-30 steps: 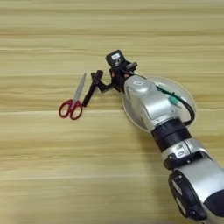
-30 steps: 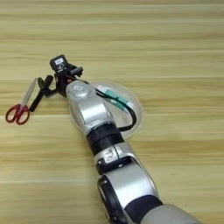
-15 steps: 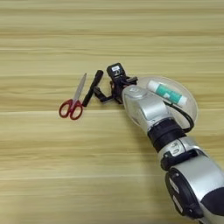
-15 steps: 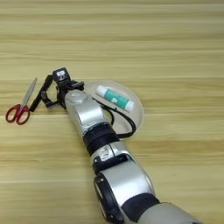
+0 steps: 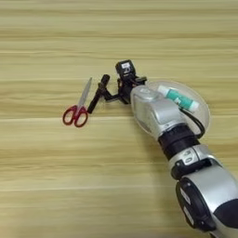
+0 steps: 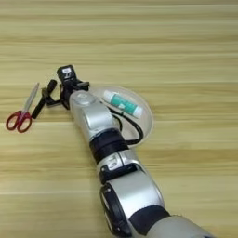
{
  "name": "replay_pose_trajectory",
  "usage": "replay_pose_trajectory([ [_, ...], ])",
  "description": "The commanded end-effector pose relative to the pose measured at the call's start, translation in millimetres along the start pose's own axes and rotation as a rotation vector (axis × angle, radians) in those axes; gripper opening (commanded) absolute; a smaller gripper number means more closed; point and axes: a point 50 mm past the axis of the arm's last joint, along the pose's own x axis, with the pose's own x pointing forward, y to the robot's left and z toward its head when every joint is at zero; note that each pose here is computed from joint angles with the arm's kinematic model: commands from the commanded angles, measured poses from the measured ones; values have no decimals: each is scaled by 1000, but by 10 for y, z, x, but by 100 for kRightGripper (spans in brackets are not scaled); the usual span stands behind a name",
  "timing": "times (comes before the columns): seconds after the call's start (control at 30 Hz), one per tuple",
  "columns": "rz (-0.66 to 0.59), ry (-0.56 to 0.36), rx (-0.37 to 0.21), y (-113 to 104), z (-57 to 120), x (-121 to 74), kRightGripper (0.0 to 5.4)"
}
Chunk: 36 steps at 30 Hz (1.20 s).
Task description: Move the objects on the table
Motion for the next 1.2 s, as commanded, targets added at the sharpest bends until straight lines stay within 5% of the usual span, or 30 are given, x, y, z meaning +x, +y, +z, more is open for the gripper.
replay_pose_trajectory([
  [0.03, 112, -228, 6, 406, 635, -30, 538],
  [0.5, 188, -233, -51, 685, 667, -64, 538],
  [1.2, 225, -182, -52, 1019, 662, -47, 538],
])
